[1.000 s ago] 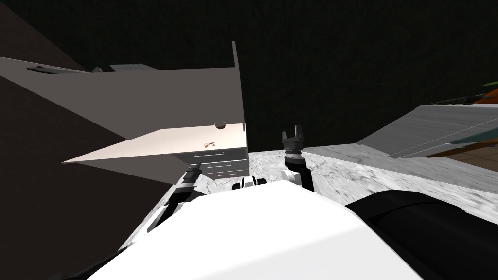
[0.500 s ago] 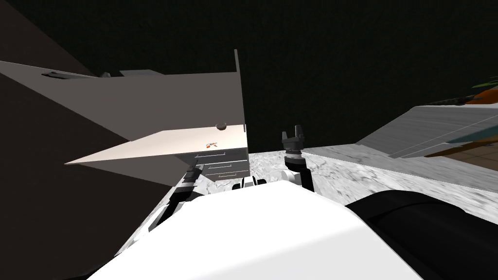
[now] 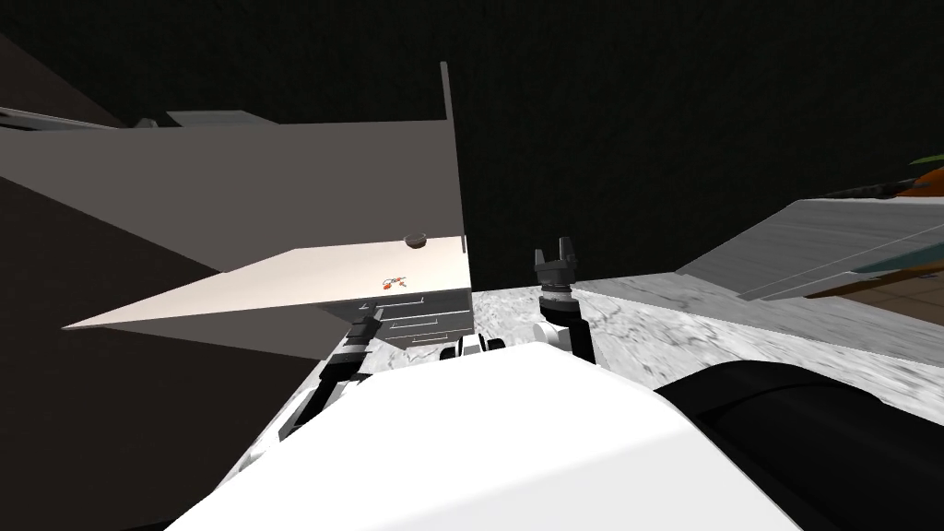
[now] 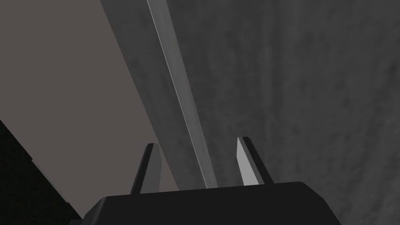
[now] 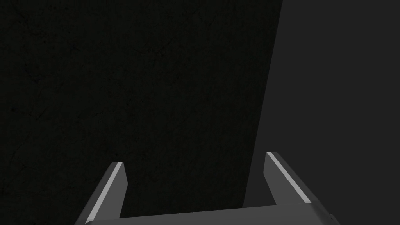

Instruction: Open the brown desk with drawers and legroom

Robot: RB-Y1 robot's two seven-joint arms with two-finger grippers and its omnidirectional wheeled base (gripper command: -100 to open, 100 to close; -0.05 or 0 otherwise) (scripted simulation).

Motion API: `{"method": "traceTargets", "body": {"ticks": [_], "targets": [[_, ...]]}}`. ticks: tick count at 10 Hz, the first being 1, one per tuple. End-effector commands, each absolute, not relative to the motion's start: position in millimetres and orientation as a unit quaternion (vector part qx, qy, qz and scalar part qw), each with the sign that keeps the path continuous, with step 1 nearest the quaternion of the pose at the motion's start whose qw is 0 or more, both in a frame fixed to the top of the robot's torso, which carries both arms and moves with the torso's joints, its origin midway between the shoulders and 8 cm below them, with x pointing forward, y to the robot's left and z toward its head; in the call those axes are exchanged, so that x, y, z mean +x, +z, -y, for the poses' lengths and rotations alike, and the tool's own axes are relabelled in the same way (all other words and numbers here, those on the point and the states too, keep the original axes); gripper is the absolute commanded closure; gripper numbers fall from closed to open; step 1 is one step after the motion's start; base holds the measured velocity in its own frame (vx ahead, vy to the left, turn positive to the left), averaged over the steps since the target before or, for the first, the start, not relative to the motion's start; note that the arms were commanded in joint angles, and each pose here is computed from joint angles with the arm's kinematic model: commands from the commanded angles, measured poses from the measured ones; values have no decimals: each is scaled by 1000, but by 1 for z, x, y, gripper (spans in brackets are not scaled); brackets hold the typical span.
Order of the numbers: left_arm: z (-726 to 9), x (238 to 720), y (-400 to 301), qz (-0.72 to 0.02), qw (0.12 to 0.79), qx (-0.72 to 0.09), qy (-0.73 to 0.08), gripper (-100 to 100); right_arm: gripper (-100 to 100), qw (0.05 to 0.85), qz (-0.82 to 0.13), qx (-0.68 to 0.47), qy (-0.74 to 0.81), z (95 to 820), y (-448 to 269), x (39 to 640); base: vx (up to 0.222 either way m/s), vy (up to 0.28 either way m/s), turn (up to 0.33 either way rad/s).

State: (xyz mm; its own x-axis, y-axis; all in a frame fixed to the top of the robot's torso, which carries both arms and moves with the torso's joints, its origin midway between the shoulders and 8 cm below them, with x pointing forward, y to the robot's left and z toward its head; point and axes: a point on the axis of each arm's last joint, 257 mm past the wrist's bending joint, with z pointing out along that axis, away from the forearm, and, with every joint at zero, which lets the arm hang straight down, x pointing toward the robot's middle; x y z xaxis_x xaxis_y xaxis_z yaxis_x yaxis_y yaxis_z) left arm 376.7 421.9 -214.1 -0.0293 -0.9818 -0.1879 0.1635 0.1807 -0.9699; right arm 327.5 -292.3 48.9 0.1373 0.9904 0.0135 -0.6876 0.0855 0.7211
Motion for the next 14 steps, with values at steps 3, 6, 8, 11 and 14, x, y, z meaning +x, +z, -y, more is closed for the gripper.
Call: {"method": "traceTargets", "body": {"ticks": [3,6,8,11,14], "targets": [[-415,364,-209,-518,565,-391,-509,100,0,692,-253,300,606,292,49,328,-193,-8,65],[-419,372,-216,-516,569,-397,-503,-100,0,692,-253,300,606,292,49,327,35,-12,-40],[-421,377,-220,-514,571,-402,-498,-100,0,692,-253,300,606,292,49,327,173,-8,-49],[-426,377,-214,-515,571,-400,-499,-100,0,692,-253,300,606,292,49,327,89,-31,-8],[-422,370,-211,-518,567,-396,-504,100,0,692,-253,300,606,292,49,327,-94,-1,48]]}}
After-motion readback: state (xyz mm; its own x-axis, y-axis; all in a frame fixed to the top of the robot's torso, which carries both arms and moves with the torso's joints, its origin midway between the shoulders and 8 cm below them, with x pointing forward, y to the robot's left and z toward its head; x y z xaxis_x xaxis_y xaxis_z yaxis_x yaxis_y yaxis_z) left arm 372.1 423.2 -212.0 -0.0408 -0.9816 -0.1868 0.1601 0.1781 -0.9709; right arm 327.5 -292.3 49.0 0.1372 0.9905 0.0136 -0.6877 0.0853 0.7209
